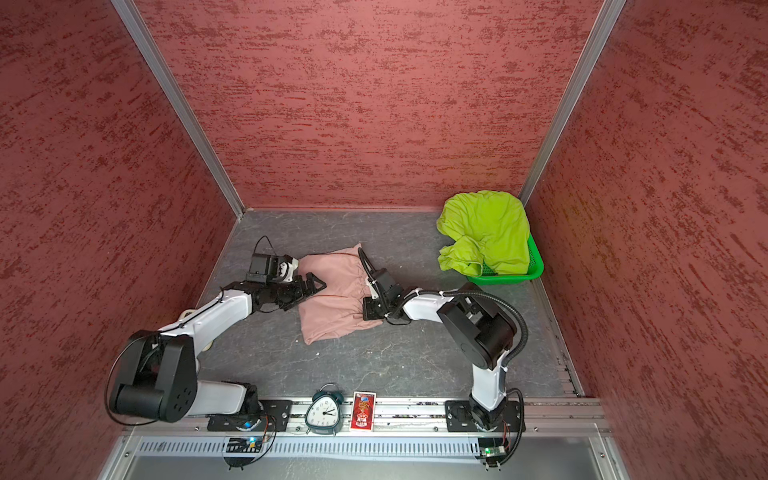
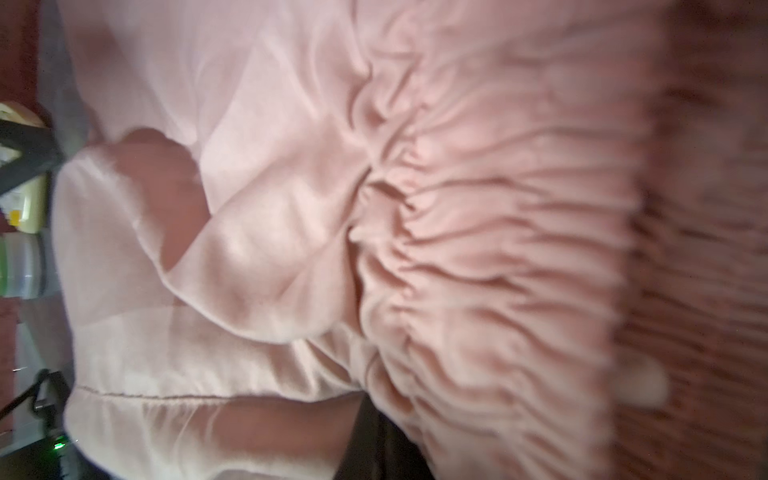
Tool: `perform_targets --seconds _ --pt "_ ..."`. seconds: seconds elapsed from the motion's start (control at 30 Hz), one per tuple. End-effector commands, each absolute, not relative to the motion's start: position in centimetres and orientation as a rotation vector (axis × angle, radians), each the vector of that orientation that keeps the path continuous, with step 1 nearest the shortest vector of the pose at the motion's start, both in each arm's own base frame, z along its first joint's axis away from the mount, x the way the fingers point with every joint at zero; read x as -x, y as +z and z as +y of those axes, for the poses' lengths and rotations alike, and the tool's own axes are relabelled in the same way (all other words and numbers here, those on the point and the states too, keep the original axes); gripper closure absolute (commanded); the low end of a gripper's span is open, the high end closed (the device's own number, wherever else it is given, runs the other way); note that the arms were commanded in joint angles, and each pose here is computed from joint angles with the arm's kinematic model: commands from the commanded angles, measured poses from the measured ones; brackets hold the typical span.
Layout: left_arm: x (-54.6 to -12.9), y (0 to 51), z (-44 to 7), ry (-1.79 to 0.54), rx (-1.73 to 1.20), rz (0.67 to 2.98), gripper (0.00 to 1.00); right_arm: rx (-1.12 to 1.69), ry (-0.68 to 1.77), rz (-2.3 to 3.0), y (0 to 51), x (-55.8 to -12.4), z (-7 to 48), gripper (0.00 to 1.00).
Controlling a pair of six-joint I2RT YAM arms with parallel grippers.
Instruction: Fold and stack the shorts
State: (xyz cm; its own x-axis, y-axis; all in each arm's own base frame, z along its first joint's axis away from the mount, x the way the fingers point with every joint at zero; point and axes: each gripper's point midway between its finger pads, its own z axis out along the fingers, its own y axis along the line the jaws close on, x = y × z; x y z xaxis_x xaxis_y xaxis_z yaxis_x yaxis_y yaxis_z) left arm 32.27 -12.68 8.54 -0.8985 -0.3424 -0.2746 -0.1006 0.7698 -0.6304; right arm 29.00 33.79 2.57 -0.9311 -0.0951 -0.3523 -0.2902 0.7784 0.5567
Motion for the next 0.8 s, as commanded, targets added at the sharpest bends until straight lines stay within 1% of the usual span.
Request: perform_targets --seconds 0.0,0.1,0.17,0.23,0.33,0.47,0.57,0.63,0.77 --pt "-33.4 8.3 -13.4 -0.903 0.304 2.561 0.01 0.304 0.990 2.683 3.1 -28.0 35.2 0.91" --pt "-33.6 8.5 -13.3 -0.873 0.276 2.574 0.01 0.375 0.877 2.577 7.0 -29.9 35.0 0.82" --pt "-33.8 9.4 -13.0 -0.837 0.253 2.566 0.01 0.395 0.813 2.497 10.1 -31.3 34.6 0.70" --pt "-33.9 10.3 -12.6 -0.802 0.233 2.555 0.01 0.403 0.739 2.442 12.0 -32.6 34.4 0.61" --pt "-34.0 11.5 -12.2 -0.764 0.215 2.540 0.01 0.422 0.723 2.387 13.2 -34.0 35.1 0.59" --pt "-33.6 12.8 -11.8 -0.747 0.215 2.525 0.01 0.399 0.721 2.377 12.1 -36.3 35.9 0.55" --pt "-33.1 14.2 -11.6 -0.748 0.210 2.495 0.01 0.384 0.676 2.438 8.6 -37.8 35.6 0.48" --pt "-32.8 15.5 -11.4 -0.746 0.207 2.469 0.00 0.455 0.572 2.483 6.5 -37.7 35.0 0.43" --pt "-32.1 17.8 -11.3 -0.773 0.194 2.436 0.01 0.638 0.478 2.436 7.0 -35.6 34.9 0.33"
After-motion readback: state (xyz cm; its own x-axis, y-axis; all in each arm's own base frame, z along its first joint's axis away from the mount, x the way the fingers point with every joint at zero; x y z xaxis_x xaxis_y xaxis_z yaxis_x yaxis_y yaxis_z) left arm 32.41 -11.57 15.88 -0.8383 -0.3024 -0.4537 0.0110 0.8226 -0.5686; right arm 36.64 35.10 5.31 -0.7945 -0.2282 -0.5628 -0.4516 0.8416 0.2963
